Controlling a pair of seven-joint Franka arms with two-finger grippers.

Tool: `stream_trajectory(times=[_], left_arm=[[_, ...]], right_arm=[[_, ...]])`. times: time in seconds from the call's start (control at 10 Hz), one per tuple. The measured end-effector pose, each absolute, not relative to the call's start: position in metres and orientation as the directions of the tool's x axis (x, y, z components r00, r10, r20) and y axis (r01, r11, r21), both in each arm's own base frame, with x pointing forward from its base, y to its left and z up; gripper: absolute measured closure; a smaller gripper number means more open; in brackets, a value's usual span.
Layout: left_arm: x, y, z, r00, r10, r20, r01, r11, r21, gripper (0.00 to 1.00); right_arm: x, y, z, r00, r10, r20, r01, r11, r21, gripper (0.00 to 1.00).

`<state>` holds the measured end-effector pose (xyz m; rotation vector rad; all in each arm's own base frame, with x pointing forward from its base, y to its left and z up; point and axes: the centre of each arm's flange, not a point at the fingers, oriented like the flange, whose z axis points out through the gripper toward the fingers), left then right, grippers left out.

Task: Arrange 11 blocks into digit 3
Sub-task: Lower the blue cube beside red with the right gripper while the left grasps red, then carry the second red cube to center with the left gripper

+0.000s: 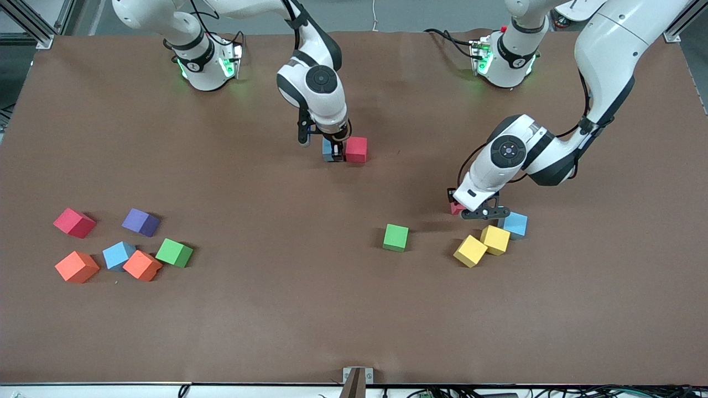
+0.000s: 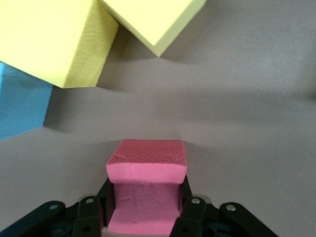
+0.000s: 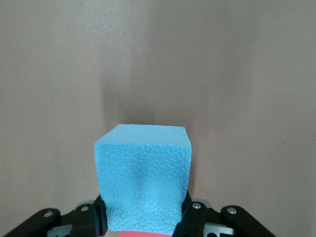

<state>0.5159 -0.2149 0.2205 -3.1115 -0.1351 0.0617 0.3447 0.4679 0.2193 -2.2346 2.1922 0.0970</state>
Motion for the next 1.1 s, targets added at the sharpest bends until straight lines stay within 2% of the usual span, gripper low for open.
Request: stream_trajectory(times=[0.3, 0.8, 1.0, 1.1], left_arm=[[0.521, -0.243, 0.259, 0.961, 0.274, -0.032, 0.270, -0.958, -0.093, 0.47], [0.490, -0.326, 0.298, 0.803, 0.596, 0.015, 0.596, -0.802, -0.039, 0.47], [0.481, -0.357, 0.311, 0.702, 0.712, 0.006, 0.712, -0.702, -0.009, 0.47], [0.485, -0.362, 0.319, 0.647, 0.762, -0.021, 0.762, -0.647, 0.002, 0.47]], right_arm=[[0.345, 0.470, 0.215, 0.033, -0.999, -0.043, -0.999, -0.034, 0.031, 0.48], [0.339, 0.473, 0.208, 0.046, -0.998, -0.034, -0.998, -0.047, 0.038, 0.46], [0.338, 0.474, 0.203, 0.048, -0.998, -0.032, -0.998, -0.049, 0.039, 0.37], [0.338, 0.474, 0.202, 0.048, -0.998, -0.033, -0.998, -0.049, 0.038, 0.25]])
